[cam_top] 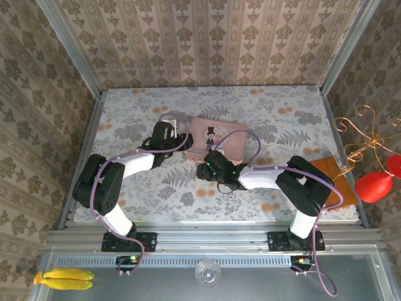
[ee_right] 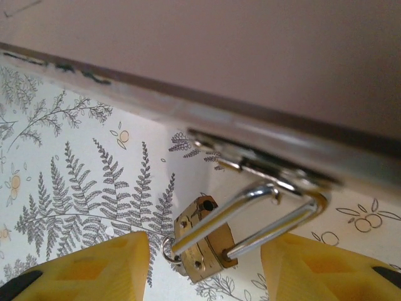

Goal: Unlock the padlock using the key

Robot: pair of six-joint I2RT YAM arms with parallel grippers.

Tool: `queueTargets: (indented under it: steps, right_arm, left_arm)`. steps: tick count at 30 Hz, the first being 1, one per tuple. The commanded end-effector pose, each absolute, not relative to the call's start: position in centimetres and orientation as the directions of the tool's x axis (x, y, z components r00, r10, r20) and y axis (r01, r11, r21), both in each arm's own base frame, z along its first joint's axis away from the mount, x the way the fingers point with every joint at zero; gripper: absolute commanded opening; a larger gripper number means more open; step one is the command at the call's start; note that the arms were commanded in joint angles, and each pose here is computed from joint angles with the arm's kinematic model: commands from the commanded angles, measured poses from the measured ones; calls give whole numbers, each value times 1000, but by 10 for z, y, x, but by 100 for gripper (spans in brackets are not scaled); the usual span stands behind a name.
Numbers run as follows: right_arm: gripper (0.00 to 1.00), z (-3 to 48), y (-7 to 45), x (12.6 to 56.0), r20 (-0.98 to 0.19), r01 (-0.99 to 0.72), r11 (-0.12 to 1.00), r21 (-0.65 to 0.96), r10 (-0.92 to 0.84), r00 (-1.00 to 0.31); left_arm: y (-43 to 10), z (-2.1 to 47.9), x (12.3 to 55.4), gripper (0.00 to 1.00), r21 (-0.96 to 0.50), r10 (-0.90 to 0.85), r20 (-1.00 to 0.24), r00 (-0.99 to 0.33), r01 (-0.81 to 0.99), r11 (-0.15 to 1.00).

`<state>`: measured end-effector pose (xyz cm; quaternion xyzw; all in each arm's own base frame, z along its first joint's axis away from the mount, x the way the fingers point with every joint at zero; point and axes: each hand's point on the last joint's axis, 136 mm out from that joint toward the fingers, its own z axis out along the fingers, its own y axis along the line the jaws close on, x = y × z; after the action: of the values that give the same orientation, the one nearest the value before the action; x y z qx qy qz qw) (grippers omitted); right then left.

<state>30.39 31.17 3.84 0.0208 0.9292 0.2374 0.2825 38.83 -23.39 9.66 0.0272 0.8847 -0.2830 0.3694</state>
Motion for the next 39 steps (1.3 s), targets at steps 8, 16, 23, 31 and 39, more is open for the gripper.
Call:
queueTargets:
  steps: [8, 16, 23, 31, 39]
  right_arm:
    - [44, 12, 297, 297, -496, -5, 955, 298, 150, -855]
    - [32, 19, 291, 289, -500, 2, 946, 324, 173, -848]
    - [18, 26, 286, 291, -512, 17, 941, 338, 199, -835]
    - [7, 30, 267, 289, -513, 72, 929, 363, 264, -817]
    - [0, 38, 250, 289, -513, 130, 911, 391, 333, -791]
  left_arm:
    - [-220, 62, 374, 54, -426, -137, -603, -786, 171, 888]
    - [-216, 57, 375, 53, -386, -128, -601, -789, 146, 911]
    - [-221, 52, 373, 53, -362, -106, -593, -798, 147, 921]
    - [-219, 51, 371, 53, -338, -102, -594, -798, 133, 932]
    - [-226, 49, 365, 53, -317, -76, -595, -800, 147, 937]
